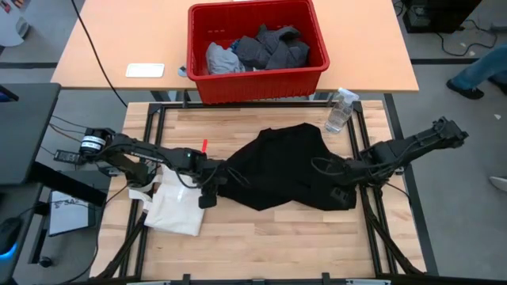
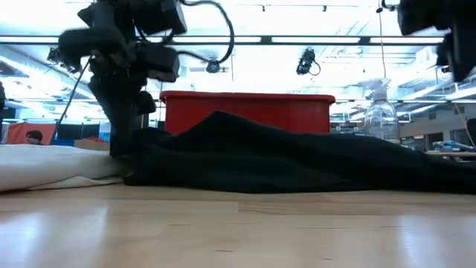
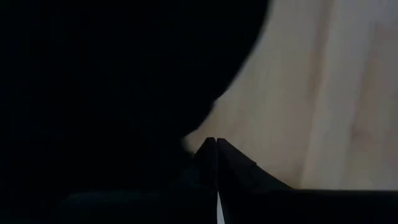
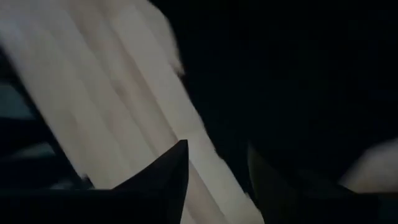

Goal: Fold Laundry from Bin
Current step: Fold the black shirt

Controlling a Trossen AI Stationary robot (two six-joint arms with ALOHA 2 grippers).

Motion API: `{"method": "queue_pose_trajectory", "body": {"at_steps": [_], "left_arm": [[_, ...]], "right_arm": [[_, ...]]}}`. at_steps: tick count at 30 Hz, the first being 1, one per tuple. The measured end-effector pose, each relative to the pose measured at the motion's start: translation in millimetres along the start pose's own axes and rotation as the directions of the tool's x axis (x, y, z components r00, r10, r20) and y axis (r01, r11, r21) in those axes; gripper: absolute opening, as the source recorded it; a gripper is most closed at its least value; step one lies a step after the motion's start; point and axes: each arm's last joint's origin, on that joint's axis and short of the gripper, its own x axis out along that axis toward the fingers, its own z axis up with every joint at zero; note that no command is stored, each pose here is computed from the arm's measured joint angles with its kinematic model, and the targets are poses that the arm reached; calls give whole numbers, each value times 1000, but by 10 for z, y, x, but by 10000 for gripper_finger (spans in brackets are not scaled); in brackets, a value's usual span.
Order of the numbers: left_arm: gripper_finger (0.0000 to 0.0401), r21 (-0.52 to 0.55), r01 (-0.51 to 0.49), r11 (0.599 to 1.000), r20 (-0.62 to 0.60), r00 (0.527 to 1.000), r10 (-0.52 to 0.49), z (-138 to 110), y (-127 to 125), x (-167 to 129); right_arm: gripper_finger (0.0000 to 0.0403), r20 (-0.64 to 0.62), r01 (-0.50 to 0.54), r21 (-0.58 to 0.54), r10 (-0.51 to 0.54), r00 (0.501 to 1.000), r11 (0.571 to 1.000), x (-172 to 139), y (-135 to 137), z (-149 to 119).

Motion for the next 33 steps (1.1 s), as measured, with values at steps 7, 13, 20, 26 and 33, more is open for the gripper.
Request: {"method": "queue_pose_trajectory", "body": {"at_steps": [7, 13, 20, 26, 33], "left_arm": [[2, 132, 75, 988, 148, 984, -95, 112, -332, -19], [6, 246, 94, 965, 391, 901, -187, 381, -517, 64], [83, 383, -65, 922, 356, 931, -82, 371, -599, 463], [150, 493, -146, 858, 345, 938, -39, 376, -623, 791], [143, 500, -230, 835, 384, 923, 24, 436, -538, 1027]], "right_arm": [[152, 34, -124, -106, 128, 991, 987, 250, 319, 54], [139, 27, -125, -56, 127, 992, 991, 564, 483, 135], [137, 5, -171, 71, 171, 985, 983, 705, 679, 9], [137, 17, -171, 180, 171, 985, 969, 692, 763, -178], [137, 17, -204, 287, 208, 978, 936, 677, 837, -288]]}}
